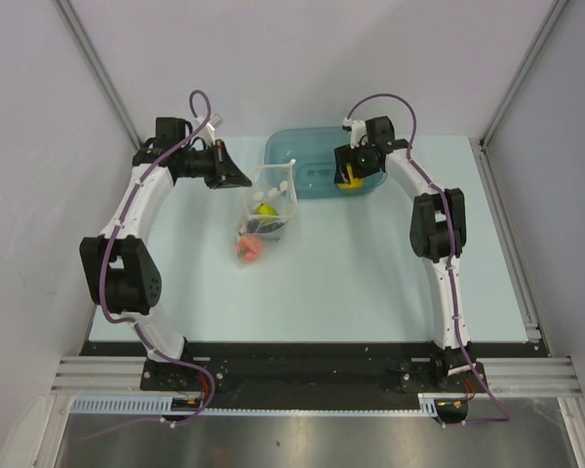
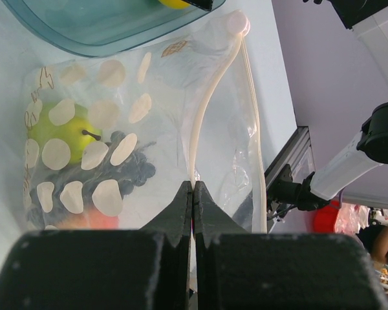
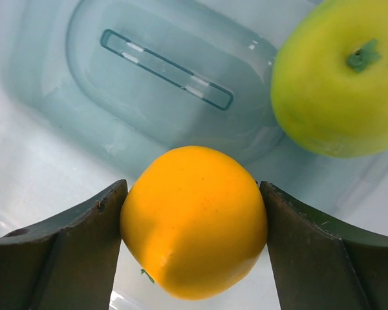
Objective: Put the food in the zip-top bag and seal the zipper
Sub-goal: Pick up the fake fruit from the bin, then place the fake fruit in the zipper food storage bag.
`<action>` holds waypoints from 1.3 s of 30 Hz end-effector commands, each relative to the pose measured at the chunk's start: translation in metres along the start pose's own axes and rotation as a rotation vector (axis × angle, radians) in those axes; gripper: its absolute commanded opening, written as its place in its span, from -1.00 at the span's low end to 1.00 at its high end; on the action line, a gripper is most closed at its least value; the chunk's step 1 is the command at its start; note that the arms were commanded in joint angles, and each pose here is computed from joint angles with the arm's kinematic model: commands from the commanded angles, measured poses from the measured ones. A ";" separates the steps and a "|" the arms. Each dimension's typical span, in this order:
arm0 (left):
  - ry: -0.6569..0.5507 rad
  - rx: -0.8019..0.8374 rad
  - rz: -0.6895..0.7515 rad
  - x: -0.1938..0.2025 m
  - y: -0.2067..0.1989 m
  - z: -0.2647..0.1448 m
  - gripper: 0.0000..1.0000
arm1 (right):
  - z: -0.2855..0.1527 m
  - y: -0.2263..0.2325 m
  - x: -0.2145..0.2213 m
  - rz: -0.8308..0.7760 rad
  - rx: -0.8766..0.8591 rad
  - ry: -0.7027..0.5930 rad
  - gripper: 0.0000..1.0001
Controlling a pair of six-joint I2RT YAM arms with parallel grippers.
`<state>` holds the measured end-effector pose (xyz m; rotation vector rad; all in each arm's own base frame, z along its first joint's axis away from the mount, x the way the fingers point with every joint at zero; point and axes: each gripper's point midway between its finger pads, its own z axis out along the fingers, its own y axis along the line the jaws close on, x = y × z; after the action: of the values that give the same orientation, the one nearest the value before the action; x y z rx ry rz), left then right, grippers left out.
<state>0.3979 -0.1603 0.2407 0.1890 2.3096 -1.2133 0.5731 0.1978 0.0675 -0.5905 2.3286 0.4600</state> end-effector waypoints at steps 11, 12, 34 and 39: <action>-0.024 0.018 0.050 -0.012 -0.011 -0.007 -0.99 | -0.169 0.142 -0.168 -0.039 -0.481 -0.552 -0.22; -0.025 0.017 0.054 -0.012 -0.011 -0.007 -1.00 | -0.180 0.154 -0.178 -0.069 -0.515 -0.605 -0.22; -0.035 0.023 0.060 -0.008 -0.015 -0.011 -0.99 | -0.174 0.322 -0.110 -0.364 -0.646 -0.516 0.88; -0.037 0.023 0.061 -0.009 -0.014 -0.010 -0.99 | -0.193 0.286 -0.145 -0.280 -0.624 -0.600 1.00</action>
<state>0.3960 -0.1599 0.2407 0.1898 2.3171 -1.2142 0.3866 0.4149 0.2912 -1.0079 1.6073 1.1181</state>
